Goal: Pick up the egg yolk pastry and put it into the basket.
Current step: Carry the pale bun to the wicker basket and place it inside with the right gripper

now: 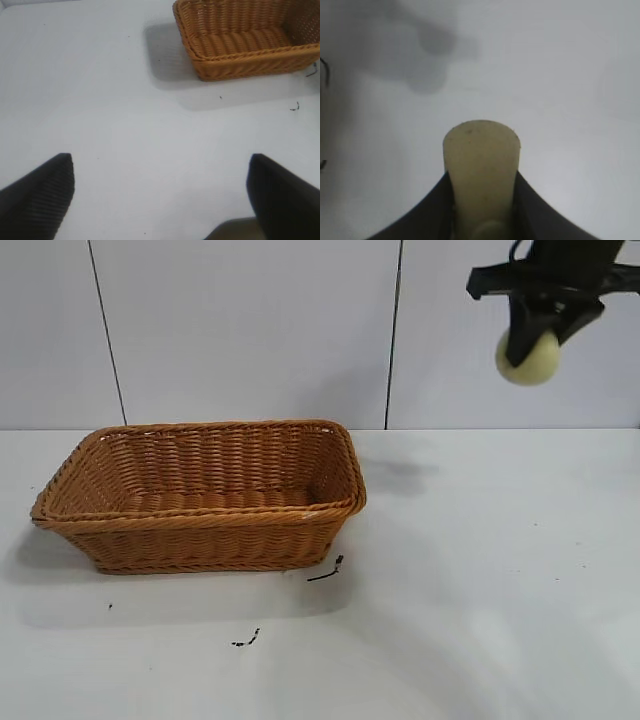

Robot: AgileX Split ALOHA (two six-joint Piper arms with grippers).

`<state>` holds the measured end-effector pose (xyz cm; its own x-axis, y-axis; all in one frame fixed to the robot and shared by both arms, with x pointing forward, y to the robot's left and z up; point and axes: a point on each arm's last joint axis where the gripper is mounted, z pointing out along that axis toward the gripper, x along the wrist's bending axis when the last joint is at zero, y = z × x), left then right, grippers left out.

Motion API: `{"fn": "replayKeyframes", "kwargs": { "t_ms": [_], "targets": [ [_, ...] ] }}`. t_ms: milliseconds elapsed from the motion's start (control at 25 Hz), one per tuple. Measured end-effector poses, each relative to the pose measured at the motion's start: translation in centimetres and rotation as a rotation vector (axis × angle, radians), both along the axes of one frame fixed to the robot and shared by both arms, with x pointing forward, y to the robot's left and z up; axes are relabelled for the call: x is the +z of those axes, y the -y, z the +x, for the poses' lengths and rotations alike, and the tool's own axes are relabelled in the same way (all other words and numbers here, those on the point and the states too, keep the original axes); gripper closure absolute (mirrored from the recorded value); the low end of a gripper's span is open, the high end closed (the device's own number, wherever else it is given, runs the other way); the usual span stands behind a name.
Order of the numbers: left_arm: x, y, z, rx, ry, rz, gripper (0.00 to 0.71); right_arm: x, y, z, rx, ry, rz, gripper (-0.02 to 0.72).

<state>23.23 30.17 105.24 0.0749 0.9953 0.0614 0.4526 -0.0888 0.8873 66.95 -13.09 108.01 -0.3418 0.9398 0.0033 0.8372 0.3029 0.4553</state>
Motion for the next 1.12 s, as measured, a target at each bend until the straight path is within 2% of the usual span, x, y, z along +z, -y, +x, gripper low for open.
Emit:
{"fn": "replayKeyframes", "kwargs": {
  "t_ms": [240, 440, 600, 720, 880, 960, 1120],
  "targets": [
    [0.0, 0.0, 0.0, 0.000, 0.000, 0.000, 0.014, -2.5, -8.4, -1.6, 0.174, 0.003, 0.002, 0.551],
    [0.0, 0.0, 0.0, 0.000, 0.000, 0.000, 0.014, -6.7, -13.3, -2.5, 0.266, -0.006, 0.000, 0.550],
    [0.0, 0.0, 0.0, 0.000, 0.000, 0.000, 0.014, -10.8, -15.2, -2.2, 0.290, -0.018, 0.000, 0.550],
    [0.0, 0.0, 0.0, 0.000, 0.000, 0.000, 0.014, -13.2, -15.4, -1.7, 0.292, -0.030, -0.021, 0.550],
    [0.0, 0.0, 0.0, 0.000, 0.000, 0.000, 0.014, -14.8, -15.5, -1.4, 0.295, -0.033, -0.036, 0.534],
    [0.0, 0.0, 0.0, 0.000, 0.000, 0.000, 0.014, -14.8, -15.6, -1.4, 0.295, -0.027, -0.035, 0.459],
    [0.0, 0.0, 0.0, 0.000, 0.000, 0.000, 0.014, -14.4, -15.5, -1.3, 0.297, -0.015, -0.035, 0.124]
  ]
}}
